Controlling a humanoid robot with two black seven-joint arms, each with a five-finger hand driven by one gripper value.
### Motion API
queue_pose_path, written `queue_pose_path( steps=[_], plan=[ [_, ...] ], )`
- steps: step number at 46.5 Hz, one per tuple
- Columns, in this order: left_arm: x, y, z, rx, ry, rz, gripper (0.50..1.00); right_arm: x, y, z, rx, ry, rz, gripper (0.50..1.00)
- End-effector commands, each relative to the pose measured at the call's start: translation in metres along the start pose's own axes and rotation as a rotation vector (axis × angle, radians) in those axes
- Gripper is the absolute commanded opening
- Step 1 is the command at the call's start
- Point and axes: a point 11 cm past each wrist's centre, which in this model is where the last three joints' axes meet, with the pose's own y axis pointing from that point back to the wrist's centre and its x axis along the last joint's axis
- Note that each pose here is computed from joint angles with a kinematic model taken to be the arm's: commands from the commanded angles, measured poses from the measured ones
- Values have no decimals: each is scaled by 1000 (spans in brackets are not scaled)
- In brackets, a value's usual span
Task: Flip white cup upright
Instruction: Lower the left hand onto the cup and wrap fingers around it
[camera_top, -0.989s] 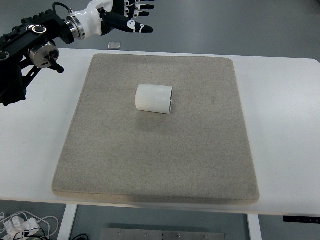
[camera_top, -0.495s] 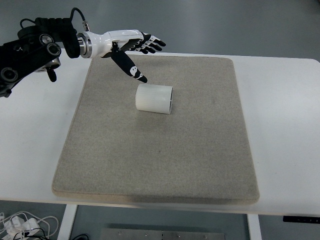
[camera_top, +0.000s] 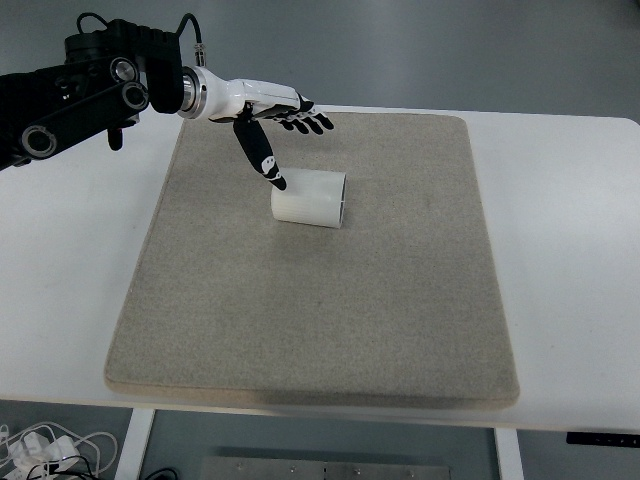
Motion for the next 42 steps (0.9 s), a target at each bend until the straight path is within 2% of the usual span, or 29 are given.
queue_pose_path(
  steps=[1,27,42],
  plan=[
    [-8,-7,2,6,-17,-23,994,0,0,0,0,0,0,952],
    [-21,-37,8,47,-94,-41,990,0,0,0,0,0,0,952],
    [-31,-46,10,57,-122,-59,988,0,0,0,0,0,0,952]
  ],
)
